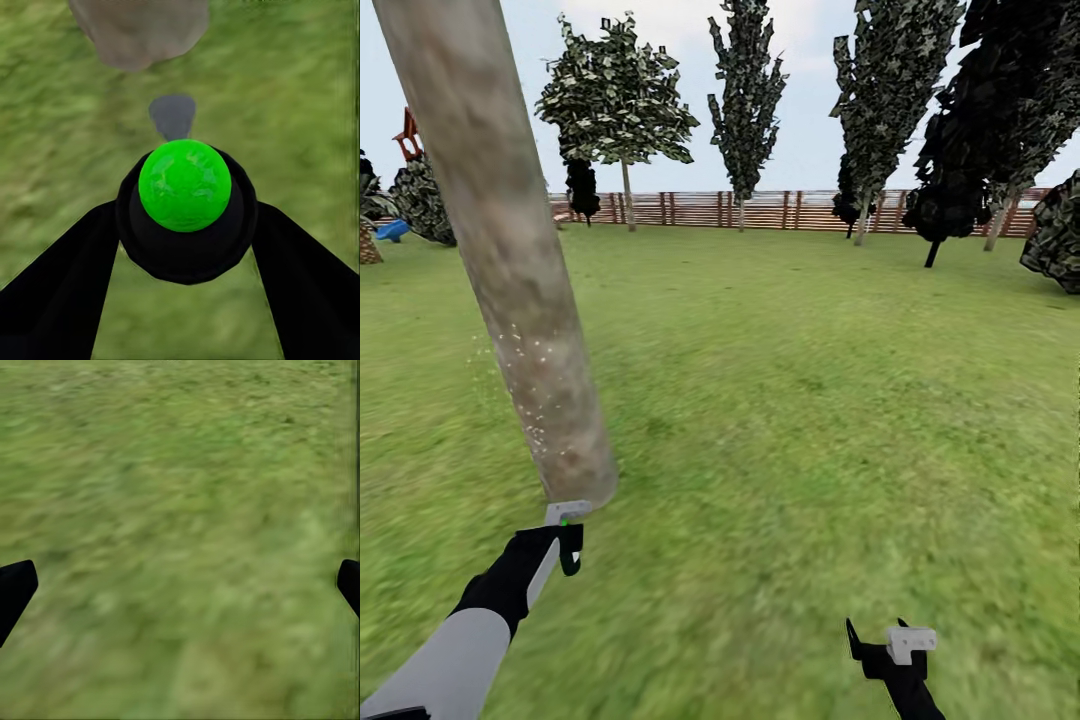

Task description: In the garden, pick up the pesticide atomizer on the floor and spray pesticide onto both trees until each tree trunk is fully covered.

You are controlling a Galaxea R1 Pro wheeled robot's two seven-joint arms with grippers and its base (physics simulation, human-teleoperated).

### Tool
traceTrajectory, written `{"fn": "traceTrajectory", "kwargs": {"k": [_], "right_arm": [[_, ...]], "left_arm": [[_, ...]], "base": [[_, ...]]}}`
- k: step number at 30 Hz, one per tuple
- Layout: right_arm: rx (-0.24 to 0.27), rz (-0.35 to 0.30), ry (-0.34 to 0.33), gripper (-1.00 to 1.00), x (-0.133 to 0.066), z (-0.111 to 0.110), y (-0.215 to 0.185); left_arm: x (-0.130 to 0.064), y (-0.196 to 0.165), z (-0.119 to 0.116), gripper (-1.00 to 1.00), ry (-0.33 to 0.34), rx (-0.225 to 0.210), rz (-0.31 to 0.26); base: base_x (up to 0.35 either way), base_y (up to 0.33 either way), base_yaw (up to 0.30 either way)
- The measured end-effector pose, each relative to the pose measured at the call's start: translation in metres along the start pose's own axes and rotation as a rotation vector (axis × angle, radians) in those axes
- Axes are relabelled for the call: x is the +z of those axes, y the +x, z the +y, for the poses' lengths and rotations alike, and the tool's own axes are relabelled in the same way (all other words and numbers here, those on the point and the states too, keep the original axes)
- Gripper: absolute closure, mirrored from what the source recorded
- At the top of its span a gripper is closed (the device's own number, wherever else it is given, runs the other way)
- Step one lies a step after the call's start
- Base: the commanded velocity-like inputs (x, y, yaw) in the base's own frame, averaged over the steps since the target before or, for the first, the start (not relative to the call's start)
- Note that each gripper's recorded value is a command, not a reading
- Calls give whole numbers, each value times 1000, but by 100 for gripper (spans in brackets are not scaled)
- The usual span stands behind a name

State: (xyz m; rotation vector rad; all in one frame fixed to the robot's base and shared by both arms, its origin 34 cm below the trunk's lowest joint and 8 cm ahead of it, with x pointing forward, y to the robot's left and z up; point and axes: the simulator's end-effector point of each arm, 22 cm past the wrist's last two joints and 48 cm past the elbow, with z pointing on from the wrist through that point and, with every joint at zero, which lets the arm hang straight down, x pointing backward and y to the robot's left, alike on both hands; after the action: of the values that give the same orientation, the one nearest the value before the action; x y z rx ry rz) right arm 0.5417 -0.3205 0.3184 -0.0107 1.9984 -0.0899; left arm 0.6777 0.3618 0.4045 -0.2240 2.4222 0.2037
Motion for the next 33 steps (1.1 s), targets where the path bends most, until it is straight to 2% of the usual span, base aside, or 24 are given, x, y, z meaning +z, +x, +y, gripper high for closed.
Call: {"fn": "traceTrajectory", "kwargs": {"k": [13,16,19,27,33], "right_arm": [[0,0,0,-100,0,0,0],[0,0,0,-100,0,0,0],[0,0,0,-100,0,0,0],[0,0,0,-100,0,0,0],[0,0,0,-100,0,0,0]], "left_arm": [[0,-1,1,100,-2,-2,-3],[0,-4,-1,100,12,-32,-17],[-1,-18,-2,100,17,-53,-78],[-1,-19,-3,100,19,-53,-85],[-1,-18,-4,100,23,-54,-83]], "base": [[183,-236,245],[147,-242,59],[141,-245,7],[140,-245,23],[52,-102,264]]}}
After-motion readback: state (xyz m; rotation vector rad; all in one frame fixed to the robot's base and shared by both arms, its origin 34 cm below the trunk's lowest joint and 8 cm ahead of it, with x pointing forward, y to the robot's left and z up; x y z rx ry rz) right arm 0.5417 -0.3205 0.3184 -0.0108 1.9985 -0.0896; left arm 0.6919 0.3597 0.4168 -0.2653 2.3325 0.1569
